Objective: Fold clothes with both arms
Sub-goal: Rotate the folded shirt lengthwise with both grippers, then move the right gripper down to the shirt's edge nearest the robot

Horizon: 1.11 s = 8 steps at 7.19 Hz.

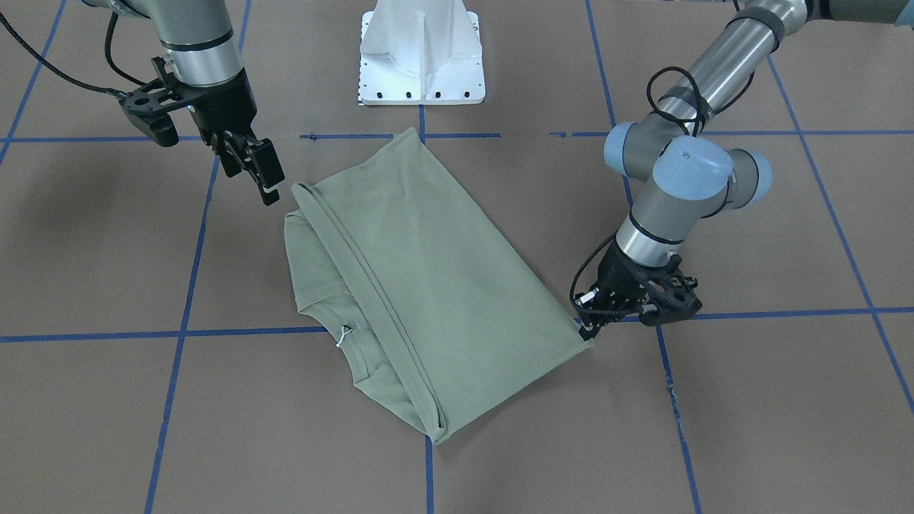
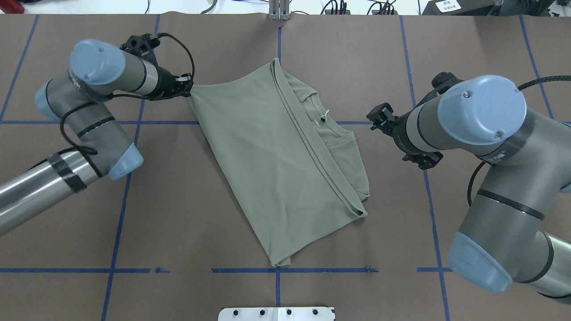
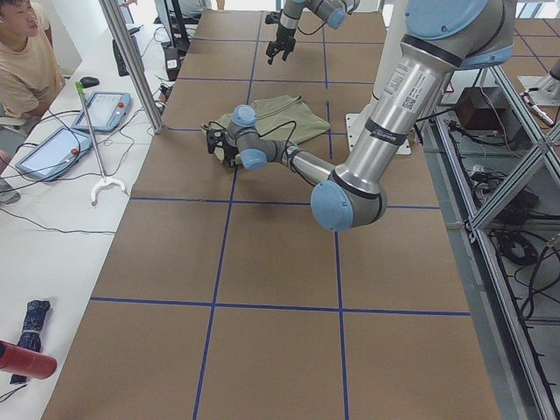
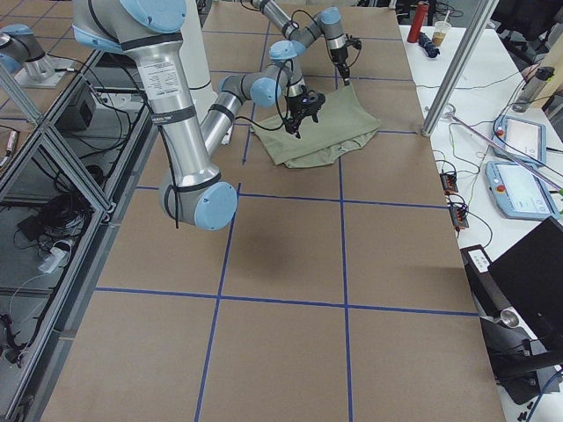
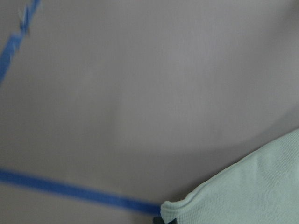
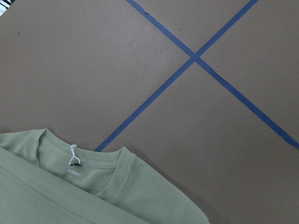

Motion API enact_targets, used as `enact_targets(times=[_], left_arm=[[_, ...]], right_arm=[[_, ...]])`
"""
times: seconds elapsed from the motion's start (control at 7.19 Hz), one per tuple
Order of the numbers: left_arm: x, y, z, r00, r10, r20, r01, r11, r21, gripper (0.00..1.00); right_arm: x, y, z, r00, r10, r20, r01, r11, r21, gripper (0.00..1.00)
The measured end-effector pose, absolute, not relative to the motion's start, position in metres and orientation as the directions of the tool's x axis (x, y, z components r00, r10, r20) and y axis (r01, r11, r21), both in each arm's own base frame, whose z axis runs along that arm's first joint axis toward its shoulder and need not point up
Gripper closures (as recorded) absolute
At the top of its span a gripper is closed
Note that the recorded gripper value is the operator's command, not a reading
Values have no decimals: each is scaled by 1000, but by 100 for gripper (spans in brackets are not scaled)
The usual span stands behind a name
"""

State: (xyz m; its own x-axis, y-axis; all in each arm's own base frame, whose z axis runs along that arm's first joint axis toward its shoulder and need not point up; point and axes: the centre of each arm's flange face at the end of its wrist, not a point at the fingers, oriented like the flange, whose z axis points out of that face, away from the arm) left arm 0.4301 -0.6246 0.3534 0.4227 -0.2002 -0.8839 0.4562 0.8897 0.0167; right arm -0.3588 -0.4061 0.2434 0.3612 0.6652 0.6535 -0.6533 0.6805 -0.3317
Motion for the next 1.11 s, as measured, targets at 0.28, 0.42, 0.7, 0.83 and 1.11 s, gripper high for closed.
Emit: enact_targets(times=[0.28,0.42,0.7,0.83,1.11], left_arm=[[445,-705,329,413,-196,-890,517,854,52,87],[453,-727,318,418,-197,-887,534,843,65,44],[454,-733,304,411,-176,-894,535,841,81,43],[444,-717,302,388,-148,-910,512,855,80,43],[413,-665,307,323,-87,-942,422,905,60,42]], right_arm=[[-373,-402,240,377,654,656,-638,697,-327,0],[-383,-398,238,385,644,661,-635,705,-317,0],[-398,-396,232,392,625,675,-632,716,-296,0],[-405,-396,226,395,599,696,-614,736,-285,0],[-430,-391,222,499,440,747,-497,851,-169,3]])
